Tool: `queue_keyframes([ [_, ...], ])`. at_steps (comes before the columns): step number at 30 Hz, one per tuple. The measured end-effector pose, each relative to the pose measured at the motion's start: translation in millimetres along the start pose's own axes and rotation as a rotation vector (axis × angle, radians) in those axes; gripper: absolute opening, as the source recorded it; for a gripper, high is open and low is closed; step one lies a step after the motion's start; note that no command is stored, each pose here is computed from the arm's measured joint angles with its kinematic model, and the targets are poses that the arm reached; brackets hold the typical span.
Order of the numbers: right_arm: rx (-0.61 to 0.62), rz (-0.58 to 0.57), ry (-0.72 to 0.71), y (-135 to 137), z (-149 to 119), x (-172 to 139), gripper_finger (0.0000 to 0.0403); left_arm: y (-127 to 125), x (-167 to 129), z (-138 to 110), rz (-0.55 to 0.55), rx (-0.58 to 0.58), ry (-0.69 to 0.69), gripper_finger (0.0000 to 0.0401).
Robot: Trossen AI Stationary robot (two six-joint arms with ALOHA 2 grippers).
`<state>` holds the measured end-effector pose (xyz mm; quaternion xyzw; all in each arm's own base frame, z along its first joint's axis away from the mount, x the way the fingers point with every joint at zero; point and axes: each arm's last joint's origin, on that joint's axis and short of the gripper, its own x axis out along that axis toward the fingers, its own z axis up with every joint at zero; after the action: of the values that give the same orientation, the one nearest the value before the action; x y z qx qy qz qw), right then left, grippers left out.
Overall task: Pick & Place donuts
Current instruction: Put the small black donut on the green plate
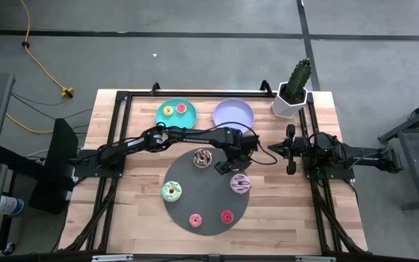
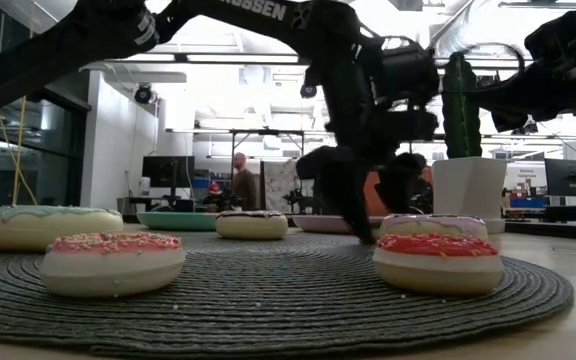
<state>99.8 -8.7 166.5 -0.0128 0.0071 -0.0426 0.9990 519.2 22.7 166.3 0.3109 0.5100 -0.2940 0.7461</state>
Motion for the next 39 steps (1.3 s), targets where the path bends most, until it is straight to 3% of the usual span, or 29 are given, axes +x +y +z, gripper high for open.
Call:
queue_keyframes([
  [15,0.000,0.000,0.000,0.0,0.0,0.0,0.0000,0.0,3.8,-1.2,-0.014,-0.011,-0.005,0.0343],
  [26,0.000,0.000,0.000,0.0,0.0,0.0,0.0000,-0.2,4.7,-1.5,-0.017,-0.019,-0.004,0.0270],
  [39,0.000,0.000,0.000,0.0,0.0,0.0,0.0000,0.1,5.1,-1.6,-0.010,-0.053,0.002,0.0218],
])
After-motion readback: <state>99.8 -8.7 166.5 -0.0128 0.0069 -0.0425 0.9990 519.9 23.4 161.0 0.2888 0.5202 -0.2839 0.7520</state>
